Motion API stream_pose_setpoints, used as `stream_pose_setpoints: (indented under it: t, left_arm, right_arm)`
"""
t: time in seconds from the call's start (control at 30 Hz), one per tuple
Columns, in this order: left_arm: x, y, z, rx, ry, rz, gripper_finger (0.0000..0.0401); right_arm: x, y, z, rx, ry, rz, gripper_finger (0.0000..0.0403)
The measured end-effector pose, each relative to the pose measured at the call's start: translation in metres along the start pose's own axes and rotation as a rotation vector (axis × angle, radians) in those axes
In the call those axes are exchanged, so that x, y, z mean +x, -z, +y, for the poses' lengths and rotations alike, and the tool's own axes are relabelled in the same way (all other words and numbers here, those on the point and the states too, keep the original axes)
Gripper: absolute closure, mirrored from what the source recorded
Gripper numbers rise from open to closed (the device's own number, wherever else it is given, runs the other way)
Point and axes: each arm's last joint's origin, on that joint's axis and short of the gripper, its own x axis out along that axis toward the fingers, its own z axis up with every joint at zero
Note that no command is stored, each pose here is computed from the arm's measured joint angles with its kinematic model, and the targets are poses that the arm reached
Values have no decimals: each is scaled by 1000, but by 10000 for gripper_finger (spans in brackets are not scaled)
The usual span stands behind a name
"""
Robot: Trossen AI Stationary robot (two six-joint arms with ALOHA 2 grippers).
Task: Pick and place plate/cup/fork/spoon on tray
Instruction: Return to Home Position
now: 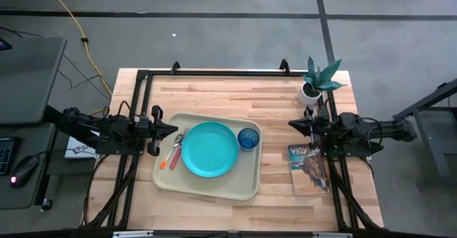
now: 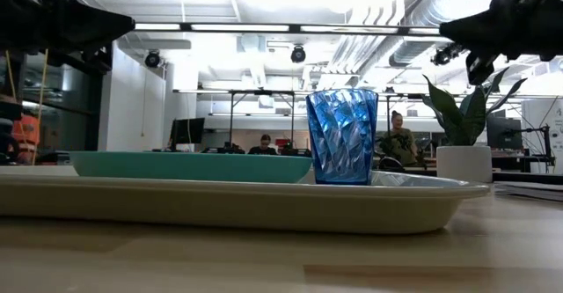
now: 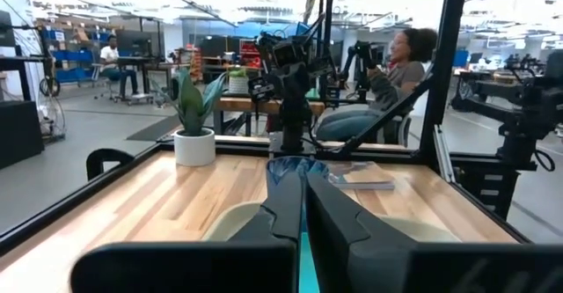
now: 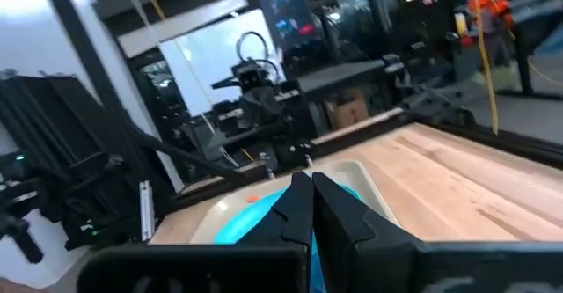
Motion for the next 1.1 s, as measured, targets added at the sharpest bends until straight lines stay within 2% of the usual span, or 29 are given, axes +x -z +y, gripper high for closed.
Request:
stream_pose_setpoints:
  t: [0.3, 0.47, 1.1]
  left_arm:
    - [0, 0, 0, 0, 0, 0, 398]
    - [0, 0, 0, 1, 0, 0, 398]
    - [0, 0, 0, 0, 0, -1, 398]
  right_arm:
    - [-3, 13, -4, -110, -19, 35, 403]
    - [-3, 20, -5, -200, -43, 123, 403]
    - [-2, 22, -5, -201, -43, 147, 403]
